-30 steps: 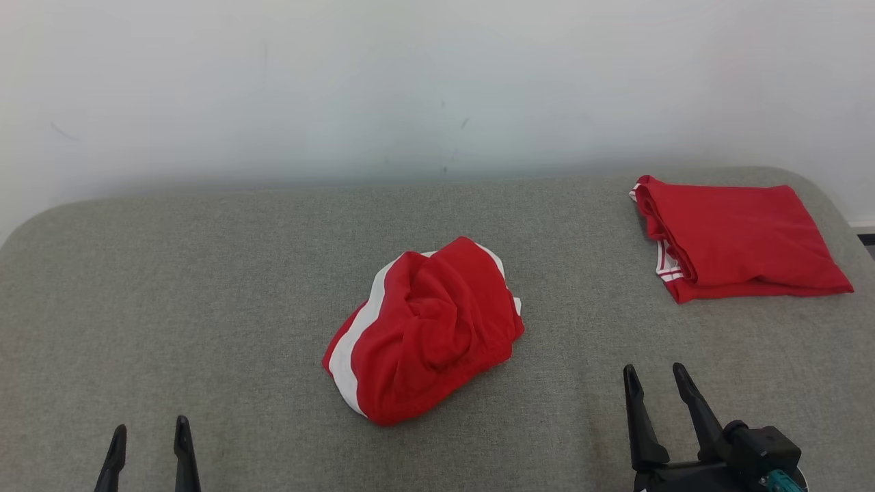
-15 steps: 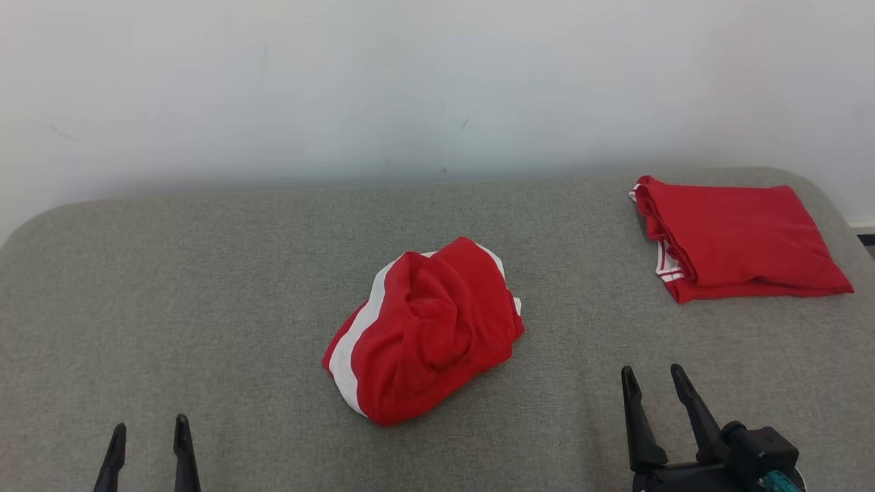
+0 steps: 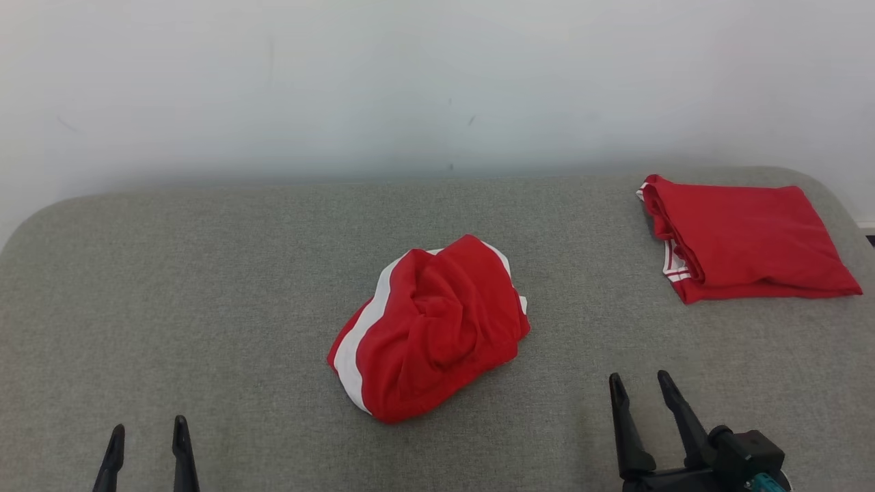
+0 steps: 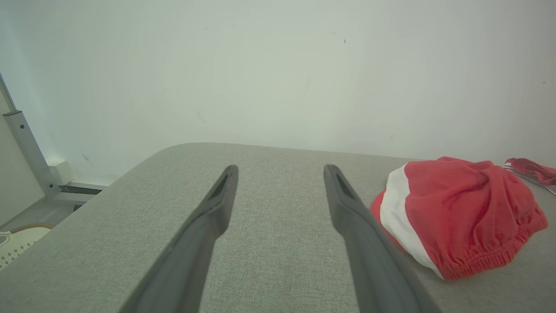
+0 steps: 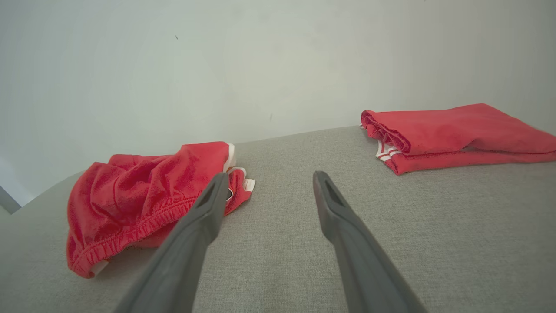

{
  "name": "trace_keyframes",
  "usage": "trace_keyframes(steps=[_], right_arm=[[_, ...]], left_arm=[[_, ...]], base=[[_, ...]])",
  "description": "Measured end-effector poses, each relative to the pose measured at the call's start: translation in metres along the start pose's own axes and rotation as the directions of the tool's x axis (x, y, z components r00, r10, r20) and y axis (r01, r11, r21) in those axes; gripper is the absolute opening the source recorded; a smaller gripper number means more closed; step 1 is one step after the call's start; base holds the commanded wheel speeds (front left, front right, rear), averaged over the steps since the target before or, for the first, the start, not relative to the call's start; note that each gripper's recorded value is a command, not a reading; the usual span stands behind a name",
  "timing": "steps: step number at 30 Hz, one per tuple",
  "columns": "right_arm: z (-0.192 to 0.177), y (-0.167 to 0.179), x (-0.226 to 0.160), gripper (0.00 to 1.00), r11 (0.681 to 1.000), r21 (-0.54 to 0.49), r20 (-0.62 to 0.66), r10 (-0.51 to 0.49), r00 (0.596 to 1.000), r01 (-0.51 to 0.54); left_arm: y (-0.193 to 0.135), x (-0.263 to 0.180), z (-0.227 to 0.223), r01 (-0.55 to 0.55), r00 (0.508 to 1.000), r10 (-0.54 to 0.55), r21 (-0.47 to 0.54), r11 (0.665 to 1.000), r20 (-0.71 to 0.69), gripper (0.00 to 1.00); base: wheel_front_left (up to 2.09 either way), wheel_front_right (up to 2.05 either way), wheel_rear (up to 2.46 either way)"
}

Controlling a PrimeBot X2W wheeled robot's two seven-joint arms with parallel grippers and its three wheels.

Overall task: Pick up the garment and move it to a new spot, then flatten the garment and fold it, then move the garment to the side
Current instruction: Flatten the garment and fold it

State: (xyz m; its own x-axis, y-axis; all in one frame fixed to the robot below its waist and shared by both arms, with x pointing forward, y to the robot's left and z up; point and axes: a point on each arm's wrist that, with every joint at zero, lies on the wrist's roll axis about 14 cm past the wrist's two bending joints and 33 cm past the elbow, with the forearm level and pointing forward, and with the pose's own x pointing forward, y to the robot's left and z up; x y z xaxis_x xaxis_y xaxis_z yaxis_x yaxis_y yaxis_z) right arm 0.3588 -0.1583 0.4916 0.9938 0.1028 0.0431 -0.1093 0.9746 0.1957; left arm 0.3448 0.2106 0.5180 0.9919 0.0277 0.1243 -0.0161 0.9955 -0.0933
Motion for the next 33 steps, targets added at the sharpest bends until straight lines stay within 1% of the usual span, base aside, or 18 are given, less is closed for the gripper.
trace_keyframes(steps=[4,8,12,14,16,19,22,26,30,31,32,33], right_arm=[[-0.011,0.015,0.002,1.0,0.999,0.026,-0.034,0.043,0.998,-0.042],[-0.018,0.041,0.013,1.0,0.992,0.043,-0.053,0.123,0.991,-0.121],[-0.027,0.067,0.027,1.0,0.978,0.076,-0.083,0.2,0.976,-0.194],[-0.03,0.082,0.035,1.0,0.967,0.075,-0.093,0.249,0.964,-0.243],[-0.025,0.099,0.046,1.0,0.952,0.045,-0.081,0.305,0.949,-0.302],[-0.024,0.116,0.058,1.0,0.934,0.035,-0.08,0.356,0.931,-0.355],[-0.042,0.128,0.063,1.0,0.917,0.001,-0.144,0.395,0.907,-0.399],[-0.058,0.141,0.072,1.0,0.896,-0.007,-0.204,0.433,0.878,-0.443],[-0.088,0.15,0.069,1.0,0.871,-0.028,-0.314,0.458,0.832,-0.49],[-0.093,0.151,0.07,0.46,0.868,-0.029,-0.333,0.46,0.823,-0.496],[-0.095,0.154,0.071,0.21,0.864,-0.027,-0.345,0.465,0.816,-0.503],[-0.097,0.156,0.071,0.0,0.859,-0.029,-0.354,0.469,0.809,-0.511]], left_arm=[[-0.001,-0.001,-0.001,0.0,1.0,0.0,-0.004,1.0,-0.004,1.0],[-0.001,0.001,0.0,-0.003,1.0,0.003,-0.009,1.0,0.001,1.0],[-0.001,0.004,0.0,-0.006,1.0,0.006,-0.016,1.0,0.005,1.0],[0.001,0.004,-0.001,-0.012,1.0,0.012,-0.019,1.0,0.001,1.0],[0.004,0.002,-0.003,-0.023,1.0,0.023,-0.018,1.0,-0.007,1.0],[0.007,0.002,-0.003,-0.036,0.999,0.036,-0.022,0.999,-0.008,1.0],[0.01,0.0,-0.005,-0.049,0.999,0.048,-0.022,0.999,-0.013,1.0],[0.017,-0.003,-0.004,-0.071,0.997,0.071,-0.021,0.997,-0.013,1.0],[0.023,-0.011,-0.005,-0.096,0.995,0.095,-0.019,0.995,-0.02,1.0],[0.024,-0.012,-0.005,-0.101,0.995,0.1,-0.021,0.995,-0.022,1.0],[0.026,-0.014,-0.005,-0.107,0.994,0.107,-0.021,0.994,-0.023,1.0],[0.028,-0.016,-0.005,-0.112,0.993,0.111,-0.021,0.993,-0.024,1.0]], base=[[0.0,0.0,0.0],[0.0,0.0,0.0],[0.0,0.0,0.0],[0.0,0.0,0.0],[0.0,0.0,0.0],[0.0,0.0,0.0],[0.0,0.0,0.0],[0.0,0.0,0.0],[0.0,0.0,0.0],[0.0,0.0,0.0],[0.0,0.0,0.0],[0.0,0.0,0.0]])
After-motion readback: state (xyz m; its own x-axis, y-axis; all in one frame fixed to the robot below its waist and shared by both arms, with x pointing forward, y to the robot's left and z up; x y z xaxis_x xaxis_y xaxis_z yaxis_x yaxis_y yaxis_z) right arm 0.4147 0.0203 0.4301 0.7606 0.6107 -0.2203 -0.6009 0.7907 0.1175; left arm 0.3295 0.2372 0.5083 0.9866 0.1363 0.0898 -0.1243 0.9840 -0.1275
